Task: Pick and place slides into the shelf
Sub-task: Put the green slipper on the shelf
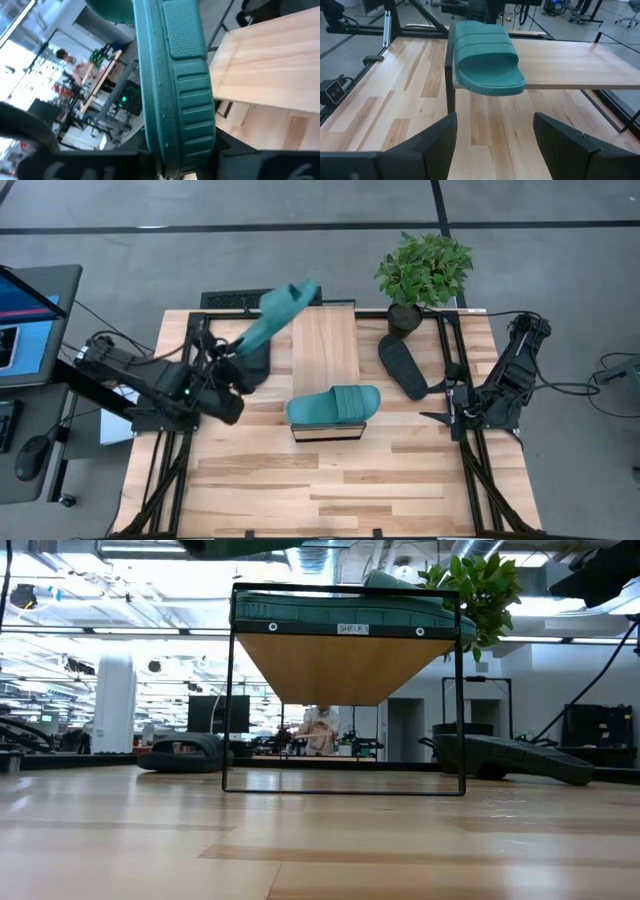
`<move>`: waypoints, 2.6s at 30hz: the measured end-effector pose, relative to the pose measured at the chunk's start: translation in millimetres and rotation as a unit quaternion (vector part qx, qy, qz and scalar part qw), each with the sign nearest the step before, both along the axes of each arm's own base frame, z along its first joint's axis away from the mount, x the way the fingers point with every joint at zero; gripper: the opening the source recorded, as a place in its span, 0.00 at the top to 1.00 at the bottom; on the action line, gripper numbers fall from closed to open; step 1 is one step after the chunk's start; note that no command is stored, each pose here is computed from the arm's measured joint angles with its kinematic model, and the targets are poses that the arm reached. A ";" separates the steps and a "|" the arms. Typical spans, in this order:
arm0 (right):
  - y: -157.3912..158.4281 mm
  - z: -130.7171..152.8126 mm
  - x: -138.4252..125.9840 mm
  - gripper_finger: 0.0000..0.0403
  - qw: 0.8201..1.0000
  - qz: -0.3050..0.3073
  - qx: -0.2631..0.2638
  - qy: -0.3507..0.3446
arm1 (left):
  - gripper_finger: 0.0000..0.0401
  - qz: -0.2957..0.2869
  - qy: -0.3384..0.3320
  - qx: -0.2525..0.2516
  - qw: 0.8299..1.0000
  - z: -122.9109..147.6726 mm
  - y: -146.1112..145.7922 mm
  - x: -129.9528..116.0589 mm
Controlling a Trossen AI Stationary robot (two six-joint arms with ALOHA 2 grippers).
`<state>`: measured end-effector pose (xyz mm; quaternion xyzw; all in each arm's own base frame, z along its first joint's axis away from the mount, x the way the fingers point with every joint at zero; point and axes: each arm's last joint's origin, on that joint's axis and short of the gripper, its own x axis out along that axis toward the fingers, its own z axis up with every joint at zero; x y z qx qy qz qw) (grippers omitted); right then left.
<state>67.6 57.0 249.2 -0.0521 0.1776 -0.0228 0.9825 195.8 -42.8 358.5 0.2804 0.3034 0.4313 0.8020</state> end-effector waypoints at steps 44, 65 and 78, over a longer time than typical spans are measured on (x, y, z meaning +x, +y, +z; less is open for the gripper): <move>10.0 -10.2 5.7 0.37 0.999 -0.003 0.007 0.049 | 0.86 -0.031 0.316 0.092 0.944 -77.8 35.6 89.1; 10.0 -9.9 5.9 0.37 0.999 -0.005 0.010 0.046 | 0.86 -0.042 0.298 0.138 0.943 -103.6 4.2 80.4; 10.3 -9.5 6.1 0.37 0.999 -0.008 0.021 0.044 | 0.86 -0.038 0.302 0.153 0.940 -119.6 -6.1 85.1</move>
